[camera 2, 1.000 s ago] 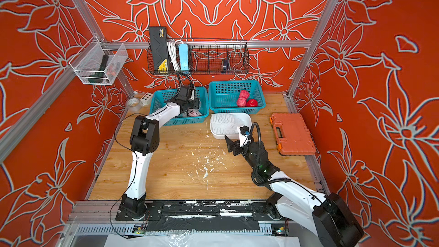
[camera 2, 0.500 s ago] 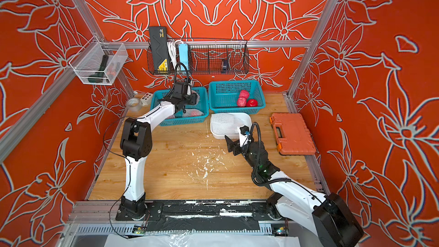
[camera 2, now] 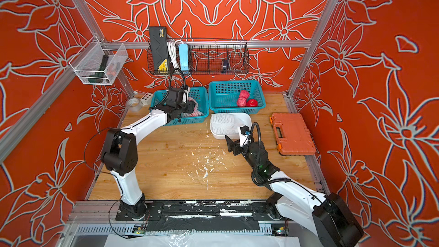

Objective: Remove foam nets from apples
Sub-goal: Pick up the apple from the basket, then place the apple at the center of the board.

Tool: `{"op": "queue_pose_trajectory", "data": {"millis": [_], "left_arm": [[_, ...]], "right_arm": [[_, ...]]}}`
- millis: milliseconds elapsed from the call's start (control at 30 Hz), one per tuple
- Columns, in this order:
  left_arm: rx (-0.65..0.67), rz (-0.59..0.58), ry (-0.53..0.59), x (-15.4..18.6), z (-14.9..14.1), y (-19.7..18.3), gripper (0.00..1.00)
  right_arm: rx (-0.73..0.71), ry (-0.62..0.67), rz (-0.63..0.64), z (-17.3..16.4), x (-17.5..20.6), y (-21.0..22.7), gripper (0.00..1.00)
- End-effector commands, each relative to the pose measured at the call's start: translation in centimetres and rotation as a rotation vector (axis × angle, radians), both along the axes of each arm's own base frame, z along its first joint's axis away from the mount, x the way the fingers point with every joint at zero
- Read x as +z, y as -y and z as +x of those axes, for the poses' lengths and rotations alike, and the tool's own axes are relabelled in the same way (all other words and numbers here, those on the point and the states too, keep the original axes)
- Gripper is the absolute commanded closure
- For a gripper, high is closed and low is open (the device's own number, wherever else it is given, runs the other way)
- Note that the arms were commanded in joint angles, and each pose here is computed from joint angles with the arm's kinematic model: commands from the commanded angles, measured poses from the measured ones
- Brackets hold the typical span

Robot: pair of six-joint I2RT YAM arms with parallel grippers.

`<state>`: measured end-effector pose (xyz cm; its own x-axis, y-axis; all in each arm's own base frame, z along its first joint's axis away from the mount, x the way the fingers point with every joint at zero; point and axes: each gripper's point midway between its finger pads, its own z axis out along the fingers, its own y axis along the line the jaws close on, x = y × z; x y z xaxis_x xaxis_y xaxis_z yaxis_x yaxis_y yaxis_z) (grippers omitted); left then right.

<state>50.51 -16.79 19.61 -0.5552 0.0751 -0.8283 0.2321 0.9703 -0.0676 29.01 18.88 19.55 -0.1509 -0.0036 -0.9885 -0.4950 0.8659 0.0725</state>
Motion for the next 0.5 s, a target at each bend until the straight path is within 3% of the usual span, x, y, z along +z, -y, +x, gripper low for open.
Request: {"op": "queue_pose_trajectory", "data": {"millis": [0, 267, 467], "left_arm": [[-0.066, -0.051, 0.048, 2.1, -4.1, 2.2, 0.54], [-0.214, -0.066, 0.061, -0.3, -16.8, 4.8, 0.51], [-0.37, -0.05, 0.101, -4.2, -23.0, 6.1, 0.52]], "right_arm": [[-0.005, 0.018, 0.031, 0.1, 1.0, -0.2, 0.14], [-0.001, 0.022, 0.028, 0.0, 1.1, -0.2, 0.14], [0.008, 0.018, 0.01, 0.1, 0.9, -0.4, 0.14]]}}
